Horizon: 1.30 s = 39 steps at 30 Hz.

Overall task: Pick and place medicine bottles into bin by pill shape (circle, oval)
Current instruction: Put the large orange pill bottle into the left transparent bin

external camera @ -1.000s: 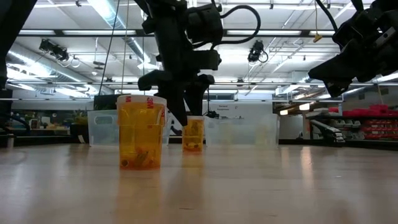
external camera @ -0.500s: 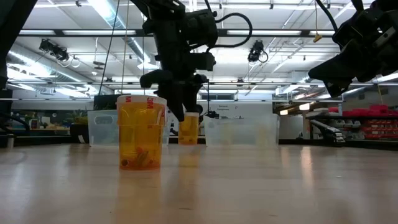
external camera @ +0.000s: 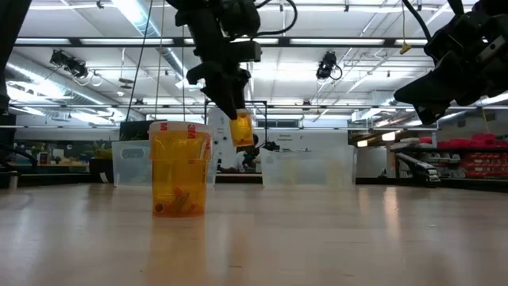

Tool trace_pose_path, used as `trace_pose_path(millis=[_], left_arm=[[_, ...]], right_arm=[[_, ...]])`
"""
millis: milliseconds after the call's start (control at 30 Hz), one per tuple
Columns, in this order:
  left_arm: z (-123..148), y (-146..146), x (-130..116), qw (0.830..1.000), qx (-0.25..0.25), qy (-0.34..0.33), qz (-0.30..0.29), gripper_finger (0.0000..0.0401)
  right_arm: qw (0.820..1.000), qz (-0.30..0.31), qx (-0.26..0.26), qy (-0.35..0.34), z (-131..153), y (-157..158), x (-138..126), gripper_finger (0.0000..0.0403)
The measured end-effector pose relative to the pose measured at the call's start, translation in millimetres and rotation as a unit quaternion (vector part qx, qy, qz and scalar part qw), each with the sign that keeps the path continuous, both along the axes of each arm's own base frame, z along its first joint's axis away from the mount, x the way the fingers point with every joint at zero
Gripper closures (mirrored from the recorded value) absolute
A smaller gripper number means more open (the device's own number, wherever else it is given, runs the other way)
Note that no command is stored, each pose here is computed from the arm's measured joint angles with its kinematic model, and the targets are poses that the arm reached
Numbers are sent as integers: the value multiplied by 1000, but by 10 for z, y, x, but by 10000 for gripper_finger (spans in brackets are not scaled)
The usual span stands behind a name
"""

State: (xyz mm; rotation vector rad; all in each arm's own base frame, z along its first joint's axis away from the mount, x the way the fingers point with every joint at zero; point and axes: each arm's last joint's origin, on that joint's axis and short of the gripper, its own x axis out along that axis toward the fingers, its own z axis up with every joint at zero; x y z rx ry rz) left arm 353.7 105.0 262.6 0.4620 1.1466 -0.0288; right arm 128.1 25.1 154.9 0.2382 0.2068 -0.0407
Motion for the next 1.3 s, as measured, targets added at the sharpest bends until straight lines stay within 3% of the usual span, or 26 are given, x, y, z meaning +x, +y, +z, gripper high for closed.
trace_pose_path(millis=[433,900,1300], left_arm=[[103,489,-412,994,-23,42,99,178],[60,650,-620,984,-58,89,144,178],[-282,657,-672,983,-62,97,145,177]], right_arm=[[1000,0,0,1,-3,0,-1,372],[1000,0,-1,5,-9,-1,-2,372],[1000,0,-1,4,-8,-1,-2,372]])
